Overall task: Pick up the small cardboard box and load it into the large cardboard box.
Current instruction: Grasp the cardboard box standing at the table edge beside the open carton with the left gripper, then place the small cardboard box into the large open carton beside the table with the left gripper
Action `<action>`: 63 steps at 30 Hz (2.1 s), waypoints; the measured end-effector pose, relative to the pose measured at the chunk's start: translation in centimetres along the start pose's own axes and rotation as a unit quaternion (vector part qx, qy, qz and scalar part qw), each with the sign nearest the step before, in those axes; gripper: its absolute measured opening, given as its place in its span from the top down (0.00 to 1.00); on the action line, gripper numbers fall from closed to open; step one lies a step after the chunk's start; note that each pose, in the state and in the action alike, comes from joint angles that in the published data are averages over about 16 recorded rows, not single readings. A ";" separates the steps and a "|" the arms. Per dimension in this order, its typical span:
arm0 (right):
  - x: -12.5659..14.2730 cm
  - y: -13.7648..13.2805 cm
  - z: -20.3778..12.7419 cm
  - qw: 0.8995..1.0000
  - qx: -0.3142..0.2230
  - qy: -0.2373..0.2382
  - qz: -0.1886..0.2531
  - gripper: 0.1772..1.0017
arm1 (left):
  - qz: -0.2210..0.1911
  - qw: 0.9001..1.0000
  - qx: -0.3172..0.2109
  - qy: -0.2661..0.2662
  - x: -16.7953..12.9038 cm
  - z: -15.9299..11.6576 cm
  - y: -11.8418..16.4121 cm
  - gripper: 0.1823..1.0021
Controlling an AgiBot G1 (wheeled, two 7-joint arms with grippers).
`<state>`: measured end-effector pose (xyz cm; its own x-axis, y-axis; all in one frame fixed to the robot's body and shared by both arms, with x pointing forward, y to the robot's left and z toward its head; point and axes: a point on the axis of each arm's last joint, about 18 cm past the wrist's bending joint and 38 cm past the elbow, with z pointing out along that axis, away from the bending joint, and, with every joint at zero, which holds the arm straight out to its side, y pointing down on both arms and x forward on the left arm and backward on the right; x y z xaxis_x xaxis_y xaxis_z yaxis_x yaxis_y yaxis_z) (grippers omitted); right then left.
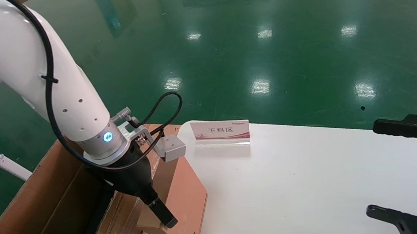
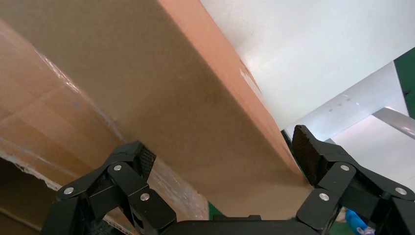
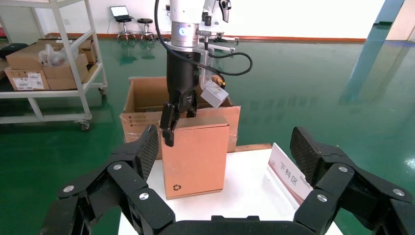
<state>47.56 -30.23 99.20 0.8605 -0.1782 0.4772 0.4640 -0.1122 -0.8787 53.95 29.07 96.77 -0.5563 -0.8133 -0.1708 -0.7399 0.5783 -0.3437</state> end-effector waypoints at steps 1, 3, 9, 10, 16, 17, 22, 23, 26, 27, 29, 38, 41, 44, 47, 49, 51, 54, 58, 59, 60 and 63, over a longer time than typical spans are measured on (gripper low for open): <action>0.0 0.0 0.0 1.000 0.000 0.000 0.000 0.00 | 0.000 1.000 0.000 -0.001 0.0 0.1 0.0 0.00; 0.0 0.0 0.0 1.000 0.000 0.000 0.000 0.00 | 0.001 1.000 -0.001 -0.001 -0.1 0.2 0.0 0.00; 0.0 0.0 0.0 1.000 0.000 0.000 0.000 0.00 | 0.003 1.000 -0.001 -0.002 -0.1 0.4 0.0 0.00; 0.0 0.0 0.0 1.000 0.000 0.000 0.000 0.00 | 0.003 1.000 -0.001 -0.002 -0.1 0.4 0.0 0.00; 0.0 0.0 0.0 1.000 0.000 0.000 0.000 0.01 | 0.002 1.000 -0.001 -0.002 -0.1 0.3 0.0 0.02; 0.0 0.0 0.0 1.000 0.000 0.000 0.000 0.02 | 0.002 1.000 -0.001 -0.002 -0.1 0.3 0.0 0.02; 0.0 0.0 0.0 1.000 0.000 0.000 0.000 0.05 | 0.002 1.000 0.000 -0.001 -0.1 0.3 0.0 0.05; 0.0 0.0 0.0 1.000 0.000 0.000 0.000 0.06 | 0.002 1.000 0.000 -0.001 -0.1 0.3 0.0 0.06; 0.0 0.0 0.0 1.000 0.000 0.000 0.000 0.09 | 0.002 1.000 0.000 -0.001 -0.1 0.2 0.0 0.10; 0.0 0.0 0.0 1.000 0.000 0.000 0.000 0.10 | 0.002 1.000 0.000 -0.001 -0.1 0.2 0.0 0.11; 0.0 0.0 0.0 1.000 0.000 0.000 0.000 0.13 | 0.001 1.000 0.000 -0.001 -0.1 0.2 0.0 0.16; 0.0 0.0 0.0 1.000 0.000 0.000 0.000 0.31 | 0.001 1.000 0.000 -0.001 -0.1 0.2 0.0 0.38; 0.0 0.0 0.0 1.000 0.000 0.000 0.000 0.40 | 0.001 1.000 0.000 -0.001 -0.1 0.1 -0.1 0.46; 0.0 0.0 0.0 1.000 0.000 0.000 0.000 0.48 | 0.002 1.000 0.005 -0.002 -0.1 -0.3 -0.3 0.55; 0.0 0.0 0.0 1.000 0.000 0.000 0.000 0.58 | 0.003 1.000 0.014 -0.007 -0.1 -1.4 -0.6 0.61; 0.0 0.0 0.0 1.000 0.000 0.000 0.000 0.63 | 0.005 1.000 0.022 -0.012 -0.1 -2.5 -0.9 0.66; 0.0 0.0 0.0 1.000 0.000 0.000 0.000 0.69 | 0.006 0.999 0.033 -0.019 -0.1 -3.9 -1.3 0.68; 0.0 0.0 0.0 1.000 0.000 0.000 0.000 0.76 | 0.008 0.998 0.051 -0.035 0.1 -6.6 -1.8 0.71; 0.0 0.0 0.0 1.000 0.000 0.000 0.000 0.85 | 0.012 0.995 0.076 -0.067 0.7 -11.2 -2.2 0.72; 0.0 0.0 0.0 1.000 0.000 0.000 0.000 0.87 | 0.012 0.994 0.081 -0.076 0.8 -12.4 -2.2 0.72; 0.0 0.0 0.0 1.000 0.000 0.000 0.000 0.88 | 0.012 0.993 0.085 -0.086 1.0 -13.5 -2.2 0.72; 0.0 0.0 0.0 1.000 0.000 0.000 0.000 0.92 | 0.010 0.989 0.094 -0.116 1.6 -16.8 -1.8 0.72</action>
<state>47.58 -30.25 99.21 0.8605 -0.1787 0.4771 0.4640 -0.1119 -0.8787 48.08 27.84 112.64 -0.4527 -0.8072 -0.3787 -0.6338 0.5901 -0.5001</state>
